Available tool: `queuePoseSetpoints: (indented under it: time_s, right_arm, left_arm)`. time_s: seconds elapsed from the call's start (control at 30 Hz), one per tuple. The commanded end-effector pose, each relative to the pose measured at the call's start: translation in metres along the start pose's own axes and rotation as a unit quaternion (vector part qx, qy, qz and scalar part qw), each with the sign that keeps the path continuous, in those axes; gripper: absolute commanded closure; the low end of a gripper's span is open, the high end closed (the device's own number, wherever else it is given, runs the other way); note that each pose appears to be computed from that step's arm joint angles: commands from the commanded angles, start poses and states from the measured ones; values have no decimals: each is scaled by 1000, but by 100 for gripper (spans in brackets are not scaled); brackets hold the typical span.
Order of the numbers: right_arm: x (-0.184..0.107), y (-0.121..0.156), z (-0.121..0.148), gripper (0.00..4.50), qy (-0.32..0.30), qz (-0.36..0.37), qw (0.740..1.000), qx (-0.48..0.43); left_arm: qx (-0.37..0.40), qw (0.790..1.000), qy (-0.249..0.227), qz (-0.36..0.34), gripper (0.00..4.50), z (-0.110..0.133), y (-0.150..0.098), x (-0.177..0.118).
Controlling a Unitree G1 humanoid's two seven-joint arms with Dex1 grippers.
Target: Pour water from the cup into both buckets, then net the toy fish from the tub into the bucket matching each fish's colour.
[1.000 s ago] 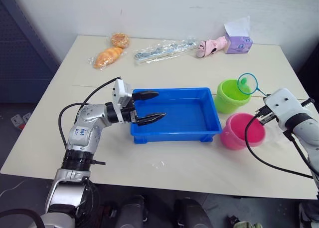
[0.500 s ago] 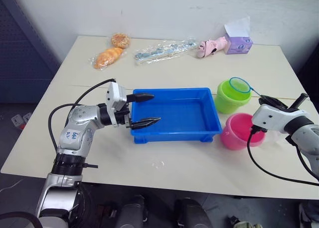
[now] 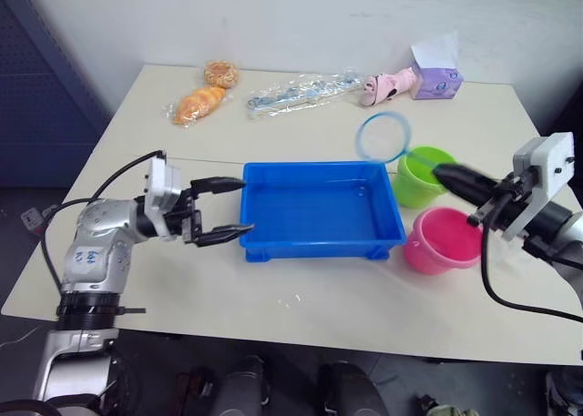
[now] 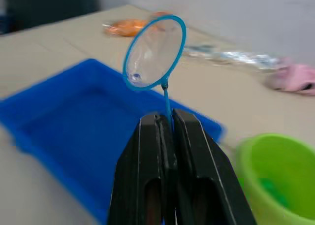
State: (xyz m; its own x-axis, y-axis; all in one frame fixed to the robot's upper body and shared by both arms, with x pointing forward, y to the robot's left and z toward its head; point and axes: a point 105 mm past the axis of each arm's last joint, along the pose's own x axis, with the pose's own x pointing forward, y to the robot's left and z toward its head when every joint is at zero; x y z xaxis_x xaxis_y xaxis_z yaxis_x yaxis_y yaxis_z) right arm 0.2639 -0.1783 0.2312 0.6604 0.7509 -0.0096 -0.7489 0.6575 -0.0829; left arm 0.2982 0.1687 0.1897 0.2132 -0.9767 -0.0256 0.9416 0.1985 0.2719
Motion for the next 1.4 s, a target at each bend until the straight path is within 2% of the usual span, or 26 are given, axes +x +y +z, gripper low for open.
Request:
queuePoseSetpoints:
  time_s: [0.03,0.2,0.4,0.63,0.87,0.93,0.97,1.07,1.13,1.2,1.33,1.4]
  right_arm:
    - [0,42,-15,450,47,109,992,38]
    - [4,74,-67,450,153,171,969,88]
    - [25,98,-129,450,211,186,952,123]
    - [64,91,-156,450,183,164,962,121]
    - [69,89,-168,450,168,184,962,108]
    - [65,89,-168,365,164,193,962,104]
    - [64,88,-167,340,161,193,963,98]
    - [56,84,-161,177,153,201,965,72]
    - [43,74,-149,99,148,190,970,42]
    - [30,70,-143,3,149,183,972,16]
    - [-2,71,-118,3,138,172,975,-21]
    - [-22,70,-94,3,102,147,983,-34]
  left_arm:
    - [62,993,32,-94,4,13,-32,-4]
    - [23,987,63,-149,4,0,-69,-18]
    - [3,976,108,-187,4,-28,-102,-23]
    - [-3,981,94,-168,4,-27,-99,-12]
    - [-5,982,106,-157,4,-26,-94,-15]
    - [-5,981,113,-156,0,-26,-93,-17]
    - [-6,981,115,-154,0,-26,-92,-18]
    - [-13,982,117,-146,0,-26,-88,-21]
    - [-26,986,115,-119,0,-25,-81,-25]
    - [-33,987,120,-100,0,-28,-76,-31]
    - [-25,984,161,-66,0,-40,-68,-48]
    - [-24,981,191,-29,0,-49,-59,-64]
